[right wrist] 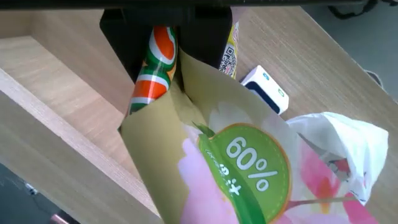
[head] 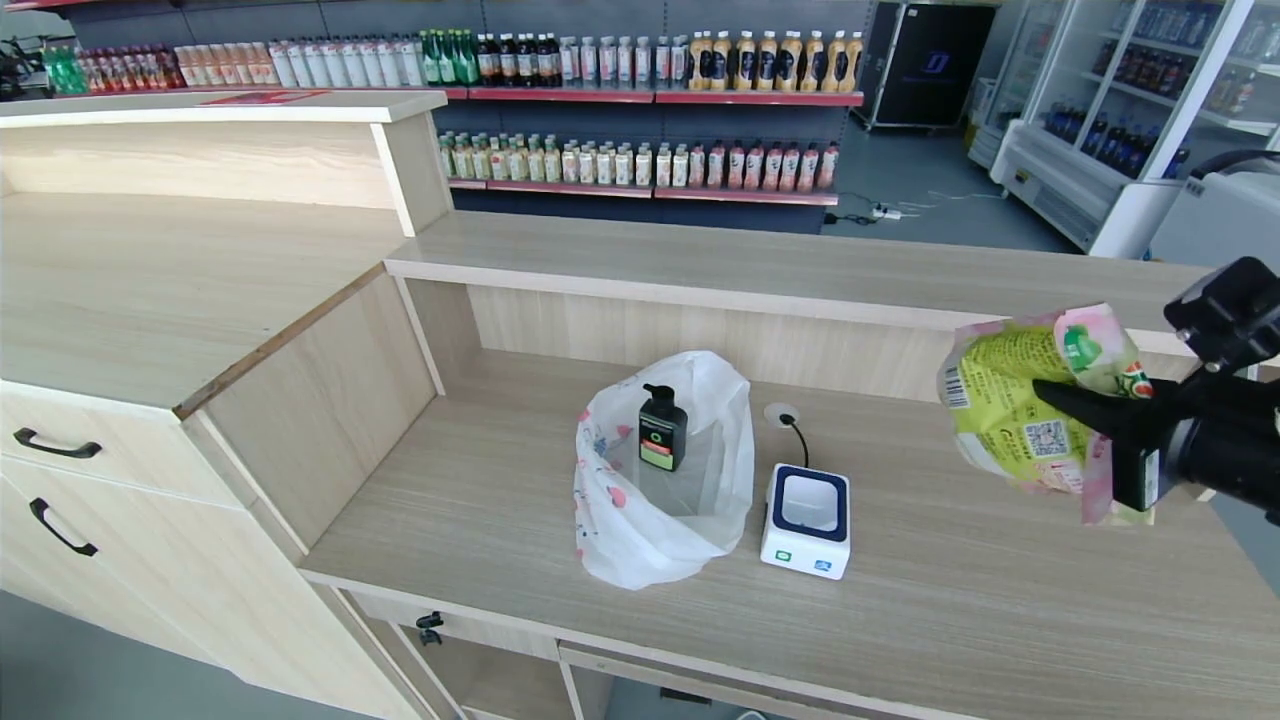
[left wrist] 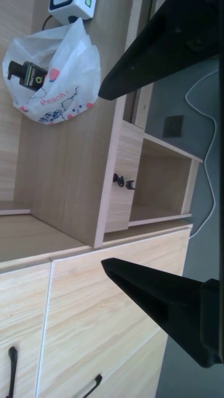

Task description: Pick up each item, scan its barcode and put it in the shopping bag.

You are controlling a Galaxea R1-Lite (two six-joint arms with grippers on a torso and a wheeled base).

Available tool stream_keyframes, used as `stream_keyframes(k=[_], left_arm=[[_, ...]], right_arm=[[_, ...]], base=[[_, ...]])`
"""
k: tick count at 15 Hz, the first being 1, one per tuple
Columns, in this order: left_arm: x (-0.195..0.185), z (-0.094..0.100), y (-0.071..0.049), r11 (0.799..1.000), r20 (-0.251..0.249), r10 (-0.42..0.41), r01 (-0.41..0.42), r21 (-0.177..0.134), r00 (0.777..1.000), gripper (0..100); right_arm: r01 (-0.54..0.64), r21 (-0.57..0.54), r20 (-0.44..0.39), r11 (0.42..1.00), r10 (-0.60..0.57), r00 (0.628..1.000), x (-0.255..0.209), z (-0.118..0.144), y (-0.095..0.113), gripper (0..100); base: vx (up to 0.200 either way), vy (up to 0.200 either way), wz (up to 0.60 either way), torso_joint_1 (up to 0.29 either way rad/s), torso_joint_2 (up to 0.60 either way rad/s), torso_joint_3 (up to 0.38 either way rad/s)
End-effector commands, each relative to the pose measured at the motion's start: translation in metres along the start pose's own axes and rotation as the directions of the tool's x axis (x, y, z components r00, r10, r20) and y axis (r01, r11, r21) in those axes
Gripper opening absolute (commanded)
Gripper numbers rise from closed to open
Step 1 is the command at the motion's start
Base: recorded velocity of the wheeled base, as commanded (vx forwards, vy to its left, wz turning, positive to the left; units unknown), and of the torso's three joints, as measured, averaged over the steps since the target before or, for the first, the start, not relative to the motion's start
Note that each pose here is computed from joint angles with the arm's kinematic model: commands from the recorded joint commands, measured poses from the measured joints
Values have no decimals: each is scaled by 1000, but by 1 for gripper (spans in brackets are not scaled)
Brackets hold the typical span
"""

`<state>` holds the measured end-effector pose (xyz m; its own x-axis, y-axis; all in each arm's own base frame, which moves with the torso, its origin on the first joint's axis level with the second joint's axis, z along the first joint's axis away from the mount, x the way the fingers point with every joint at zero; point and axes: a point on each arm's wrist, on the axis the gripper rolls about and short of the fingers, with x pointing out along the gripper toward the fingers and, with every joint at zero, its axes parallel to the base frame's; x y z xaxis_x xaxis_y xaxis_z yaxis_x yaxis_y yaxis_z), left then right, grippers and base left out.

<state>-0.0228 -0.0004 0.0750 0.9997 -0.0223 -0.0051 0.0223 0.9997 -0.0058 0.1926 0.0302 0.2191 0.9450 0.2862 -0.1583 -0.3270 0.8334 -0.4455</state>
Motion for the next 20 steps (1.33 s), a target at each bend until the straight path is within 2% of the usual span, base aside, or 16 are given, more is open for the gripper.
stream_keyframes(k=[1, 2, 5, 9, 10, 13, 15, 18, 20], left_arm=[[0, 0, 0, 1000, -1, -1, 1, 0, 1000, 100], [0, 0, 0, 1000, -1, -1, 1, 0, 1000, 100], [0, 0, 0, 1000, -1, -1, 1, 0, 1000, 100], [0, 0, 0, 1000, -1, -1, 1, 0, 1000, 100], [0, 0, 0, 1000, -1, -1, 1, 0, 1000, 100], [0, 0, 0, 1000, -1, -1, 1, 0, 1000, 100], [0, 0, 0, 1000, -1, -1, 1, 0, 1000, 100], [0, 0, 0, 1000, -1, -1, 1, 0, 1000, 100], [0, 0, 0, 1000, -1, -1, 1, 0, 1000, 100]], right_arm=[[28, -29, 10, 999, -27, 1000, -9, -1, 6, 0], [25, -52, 5, 998, -25, 1000, -9, -1, 7, 0], [-15, -301, -74, 954, -8, 997, -7, -10, 10, 0], [-59, -508, -120, 859, -3, 993, 10, -26, 4, 0], [-105, -584, -108, 805, 51, 993, 16, -32, 0, 0], [-172, -684, -65, 709, 176, 982, 29, -48, -18, 0], [-156, -751, -96, 642, 128, 987, 34, -60, -40, 0], [-181, -754, -141, 632, 114, 983, 28, -91, -67, 0], [-176, -789, -145, 588, 101, 984, 24, -101, -79, 0]], base=[[0, 0, 0, 0, 0, 0], [0, 0, 0, 0, 0, 0], [0, 0, 400, 0, 0, -2], [0, 0, 600, 1, 1, 4], [0, 0, 600, 7, 2, 2], [0, 0, 400, 3, 2, 3], [0, 0, 0, 0, 0, 0], [0, 0, 0, 0, 0, 0], [0, 0, 0, 0, 0, 0]])
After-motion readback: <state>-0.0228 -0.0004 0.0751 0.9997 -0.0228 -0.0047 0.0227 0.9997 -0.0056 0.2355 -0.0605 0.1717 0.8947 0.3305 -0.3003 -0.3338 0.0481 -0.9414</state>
